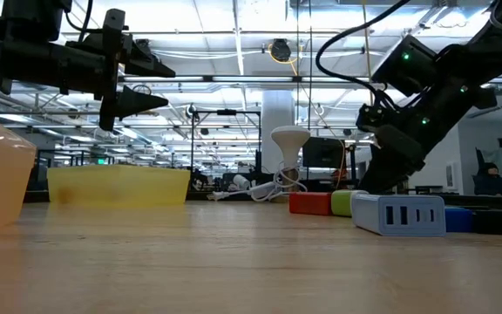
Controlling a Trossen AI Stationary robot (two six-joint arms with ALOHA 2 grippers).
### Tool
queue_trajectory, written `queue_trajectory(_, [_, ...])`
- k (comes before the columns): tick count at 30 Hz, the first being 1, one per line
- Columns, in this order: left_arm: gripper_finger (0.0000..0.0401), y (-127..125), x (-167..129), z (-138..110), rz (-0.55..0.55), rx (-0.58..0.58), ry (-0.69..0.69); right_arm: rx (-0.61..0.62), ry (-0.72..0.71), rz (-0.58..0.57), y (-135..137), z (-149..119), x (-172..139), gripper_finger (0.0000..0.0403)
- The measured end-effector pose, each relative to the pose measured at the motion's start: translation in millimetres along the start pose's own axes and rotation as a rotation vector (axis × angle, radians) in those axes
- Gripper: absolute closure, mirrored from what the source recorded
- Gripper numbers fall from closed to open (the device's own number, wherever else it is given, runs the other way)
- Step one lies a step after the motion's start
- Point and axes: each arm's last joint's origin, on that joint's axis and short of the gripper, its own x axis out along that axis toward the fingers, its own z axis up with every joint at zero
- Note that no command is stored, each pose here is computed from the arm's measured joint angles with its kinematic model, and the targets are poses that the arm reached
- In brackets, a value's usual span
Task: Pick & Place Office items
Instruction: Put the violet charger adapter into the yellow bin
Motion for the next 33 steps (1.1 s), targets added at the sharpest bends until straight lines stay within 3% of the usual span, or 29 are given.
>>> queue_trajectory(12, [0.0130,0.1,0.1,0.5,0.006,0.001,-0.008,0.047,-0.013,0.000,0.9,-0.2,6.2,0.0133])
queue_trajectory(16, [0.0130,0.1,0.1,0.5,0.006,0.002,-0.008,0.046,-0.041,-0.082,-1.5,0.4,6.1,0.0133])
queue_trajectory(28, [0.0130,0.1,0.1,0.5,0.006,0.008,-0.008,-0.052,-0.015,-0.142,-4.1,-2.7,5.9,0.0133])
queue_trajectory(33, [0.0130,0.1,0.1,0.5,0.006,0.009,-0.008,-0.094,-0.039,-0.233,-6.6,-1.8,5.3,0.0133])
